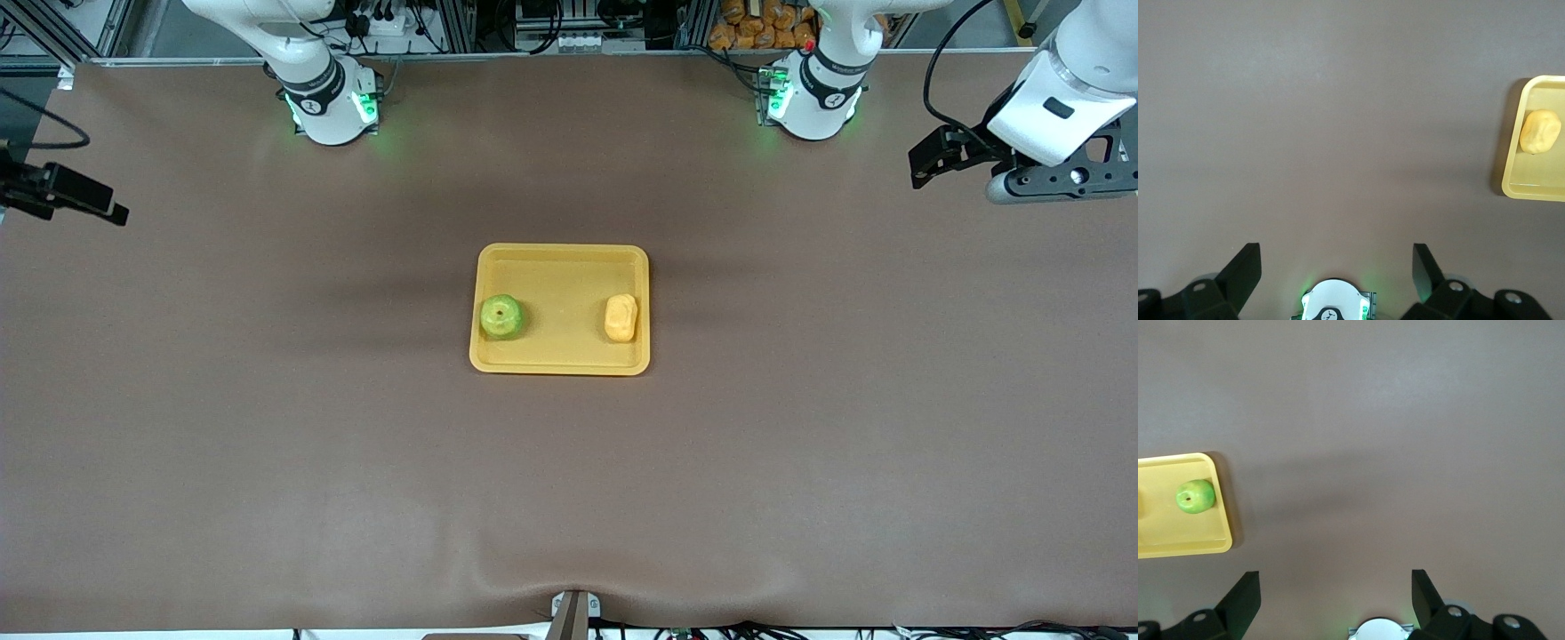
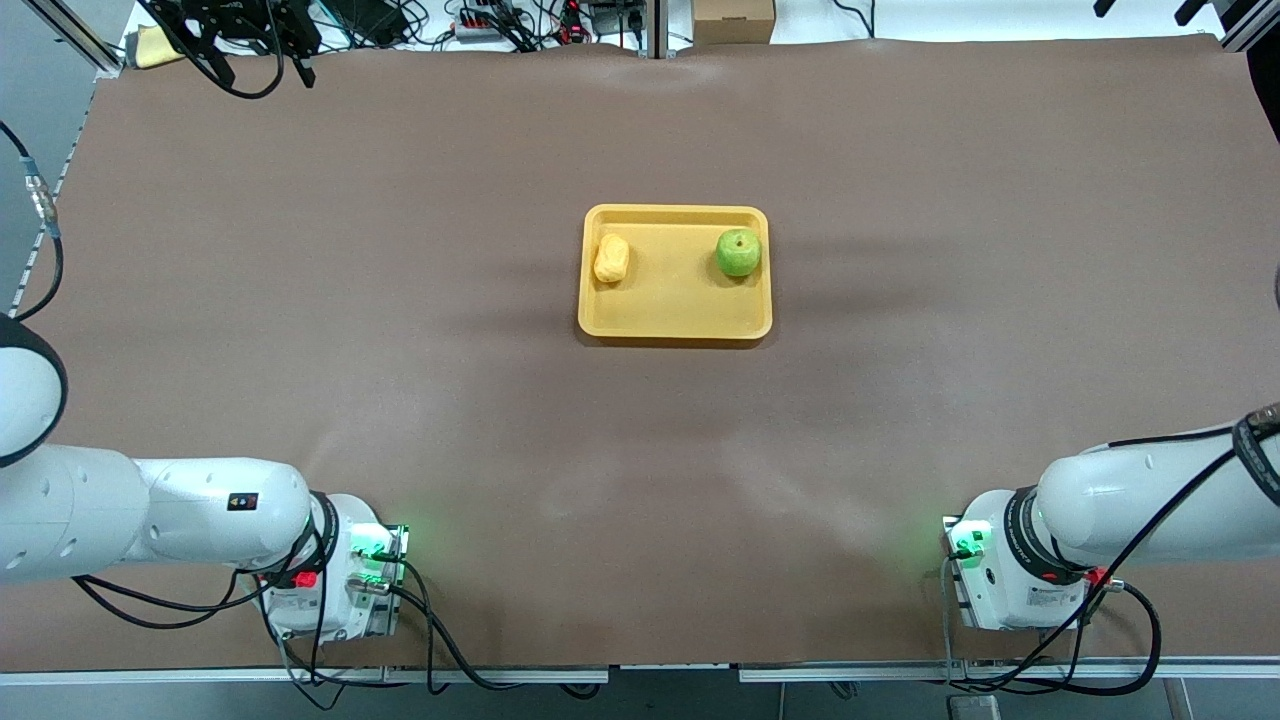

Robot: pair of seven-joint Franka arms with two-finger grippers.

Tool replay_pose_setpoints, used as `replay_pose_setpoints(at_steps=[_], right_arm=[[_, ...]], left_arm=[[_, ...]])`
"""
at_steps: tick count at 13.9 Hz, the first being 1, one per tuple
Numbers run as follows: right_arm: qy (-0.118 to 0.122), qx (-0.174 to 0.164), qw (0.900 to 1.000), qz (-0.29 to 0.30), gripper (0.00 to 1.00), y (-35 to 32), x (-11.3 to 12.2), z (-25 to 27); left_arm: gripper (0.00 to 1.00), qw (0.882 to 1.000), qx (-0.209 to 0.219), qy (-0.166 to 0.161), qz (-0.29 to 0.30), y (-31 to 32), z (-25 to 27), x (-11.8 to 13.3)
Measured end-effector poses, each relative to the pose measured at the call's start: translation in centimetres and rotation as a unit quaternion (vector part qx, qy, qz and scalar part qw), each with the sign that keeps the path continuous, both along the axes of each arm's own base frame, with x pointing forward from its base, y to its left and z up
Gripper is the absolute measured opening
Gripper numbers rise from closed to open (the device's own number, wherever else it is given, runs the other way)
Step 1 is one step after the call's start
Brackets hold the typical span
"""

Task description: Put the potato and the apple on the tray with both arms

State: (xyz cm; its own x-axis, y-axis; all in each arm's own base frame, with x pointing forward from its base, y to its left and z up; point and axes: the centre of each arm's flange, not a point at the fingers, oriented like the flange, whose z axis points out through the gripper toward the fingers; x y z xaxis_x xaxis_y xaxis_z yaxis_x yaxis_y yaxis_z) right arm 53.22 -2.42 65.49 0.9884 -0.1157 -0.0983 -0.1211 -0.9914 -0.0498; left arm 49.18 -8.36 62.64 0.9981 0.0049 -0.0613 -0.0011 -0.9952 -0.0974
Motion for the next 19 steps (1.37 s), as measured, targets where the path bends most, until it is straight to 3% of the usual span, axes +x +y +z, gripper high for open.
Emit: replay_pose_setpoints(at_steps=[4,7,10,19], right_arm=[[-0.014,-0.003,1.0,0.004,1.0,0.5,-2.6,0.7],[-0.025,-0.021,0.999,0.016,1.0,0.6,-2.3,0.6],[-0.029,-0.041,0.998,0.035,1.0,1.2,-2.1,0.6],[-0.036,-0.028,0.998,0.034,1.0,1.4,-1.5,0.8]], left_arm=[[1.0,1.0,-0.001,-0.006,-0.001,-0.1,0.5,0.0],[1.0,1.0,-0.002,-0.013,-0.002,0.0,1.3,0.0],[1.0,0.999,-0.006,-0.014,-0.041,0.6,1.9,0.1],[1.0,0.999,-0.048,-0.003,-0.022,4.3,2.4,0.1]])
